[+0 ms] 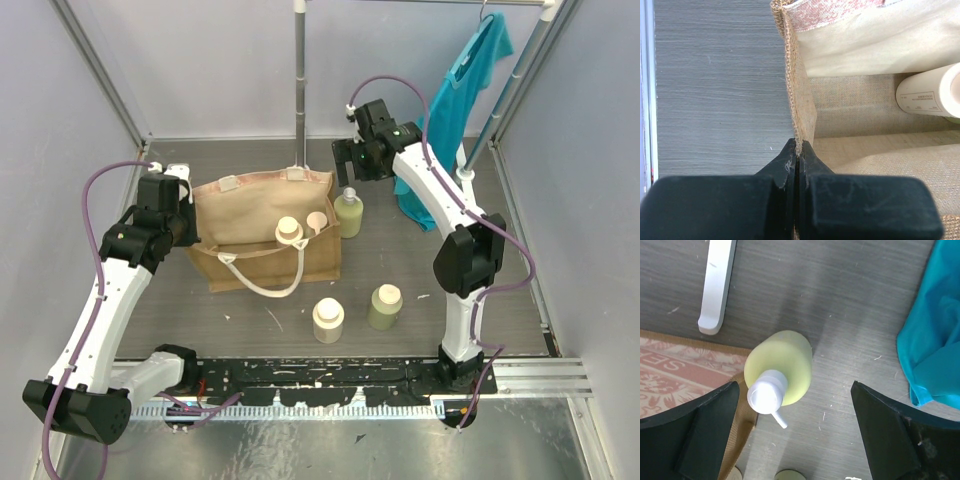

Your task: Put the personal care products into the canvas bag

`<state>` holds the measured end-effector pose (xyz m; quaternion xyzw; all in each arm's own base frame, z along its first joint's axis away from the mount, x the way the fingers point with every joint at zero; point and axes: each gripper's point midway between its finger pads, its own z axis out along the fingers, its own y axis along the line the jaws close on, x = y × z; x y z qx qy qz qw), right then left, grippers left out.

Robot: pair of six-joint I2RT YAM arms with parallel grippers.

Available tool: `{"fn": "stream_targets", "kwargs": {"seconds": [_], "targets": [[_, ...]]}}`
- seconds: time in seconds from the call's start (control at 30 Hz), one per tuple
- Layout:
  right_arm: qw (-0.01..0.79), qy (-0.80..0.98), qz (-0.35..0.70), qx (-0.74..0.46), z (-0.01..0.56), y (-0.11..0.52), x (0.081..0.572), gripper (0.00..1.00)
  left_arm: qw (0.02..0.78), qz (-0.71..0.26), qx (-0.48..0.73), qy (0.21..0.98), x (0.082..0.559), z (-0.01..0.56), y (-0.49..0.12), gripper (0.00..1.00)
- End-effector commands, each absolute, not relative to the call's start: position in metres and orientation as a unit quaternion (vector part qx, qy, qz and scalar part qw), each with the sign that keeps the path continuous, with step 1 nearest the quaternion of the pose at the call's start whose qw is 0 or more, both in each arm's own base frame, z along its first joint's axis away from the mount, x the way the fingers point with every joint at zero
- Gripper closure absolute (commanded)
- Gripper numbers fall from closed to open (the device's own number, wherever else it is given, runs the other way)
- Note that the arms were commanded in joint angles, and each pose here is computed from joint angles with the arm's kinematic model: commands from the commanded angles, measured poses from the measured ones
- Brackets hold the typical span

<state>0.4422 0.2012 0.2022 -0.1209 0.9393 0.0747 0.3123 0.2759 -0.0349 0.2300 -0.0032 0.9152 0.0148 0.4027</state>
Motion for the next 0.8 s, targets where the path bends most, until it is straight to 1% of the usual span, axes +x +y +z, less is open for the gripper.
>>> {"fn": "stream_targets", "kwargs": {"seconds": [0.0,0.2,0.47,0.77], "targets": [[0.285,0.944,0.089,-0.138,0.194,0.202,0.427,0.00,0.419,0.020,-0.007,0.908,0.278,0.241,-0.031,0.94],[0.253,0.949,0.085,-0.165,0.172,0.209,0.413,0.00,0.418,0.019,-0.008,0.908,0.278,0.240,-0.032,0.94],[0.257,0.944,0.080,-0.193,0.152,0.230,0.414,0.00,0.419,0.021,-0.009,0.908,0.277,0.241,-0.031,0.94],[0.232,0.949,0.053,-0.209,0.128,0.231,0.411,0.00,0.418,0.026,-0.010,0.908,0.275,0.241,-0.028,0.94]]}}
